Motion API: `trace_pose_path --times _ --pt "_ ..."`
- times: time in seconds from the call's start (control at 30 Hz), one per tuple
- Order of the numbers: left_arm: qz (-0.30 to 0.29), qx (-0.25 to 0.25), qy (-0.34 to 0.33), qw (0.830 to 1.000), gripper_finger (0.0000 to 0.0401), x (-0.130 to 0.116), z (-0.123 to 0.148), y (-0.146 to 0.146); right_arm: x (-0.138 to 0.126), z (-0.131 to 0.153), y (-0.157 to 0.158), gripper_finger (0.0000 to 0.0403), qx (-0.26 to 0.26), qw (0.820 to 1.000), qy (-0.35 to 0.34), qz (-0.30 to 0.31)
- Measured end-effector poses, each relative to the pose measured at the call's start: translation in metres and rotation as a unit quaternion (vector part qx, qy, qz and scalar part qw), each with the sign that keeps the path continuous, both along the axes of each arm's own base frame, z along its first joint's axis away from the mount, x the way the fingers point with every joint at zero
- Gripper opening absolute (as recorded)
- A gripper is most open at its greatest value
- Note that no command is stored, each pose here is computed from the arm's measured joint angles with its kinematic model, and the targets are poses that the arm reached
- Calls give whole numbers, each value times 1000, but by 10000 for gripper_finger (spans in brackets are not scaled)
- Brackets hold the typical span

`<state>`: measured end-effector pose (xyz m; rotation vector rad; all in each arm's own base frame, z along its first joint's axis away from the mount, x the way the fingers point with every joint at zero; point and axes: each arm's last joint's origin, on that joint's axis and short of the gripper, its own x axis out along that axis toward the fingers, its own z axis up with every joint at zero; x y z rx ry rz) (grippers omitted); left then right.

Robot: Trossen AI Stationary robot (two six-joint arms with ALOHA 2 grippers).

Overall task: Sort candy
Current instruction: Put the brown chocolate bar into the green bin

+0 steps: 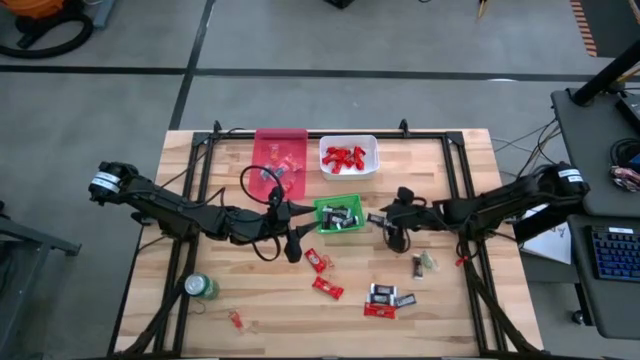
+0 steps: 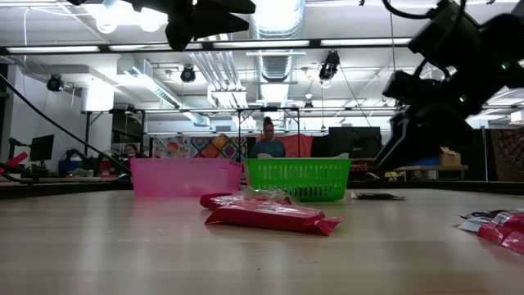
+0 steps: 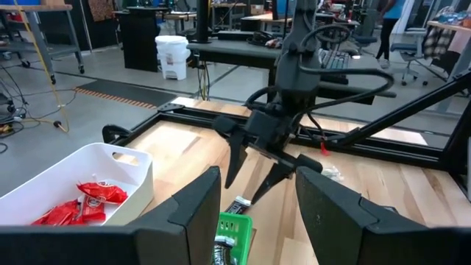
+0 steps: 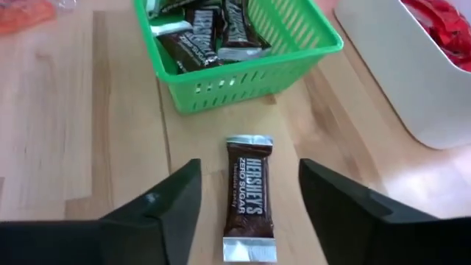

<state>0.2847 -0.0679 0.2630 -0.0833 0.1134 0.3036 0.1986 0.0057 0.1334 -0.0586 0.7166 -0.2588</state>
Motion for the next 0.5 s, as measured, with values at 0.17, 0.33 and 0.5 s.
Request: trace_pose_path --times 0.17,0.33,0.5 --pt "0 1 0 1000 161 0 0 0 -15 -19 -3 249 2 999 -42 -5" --pt "0 3 -1 1000 161 0 0 0 -25 -30 -5 244 4 996 -86 -9" --pt "0 2 -4 1000 161 0 1 0 -24 -38 -5 231 -3 995 -95 -3"
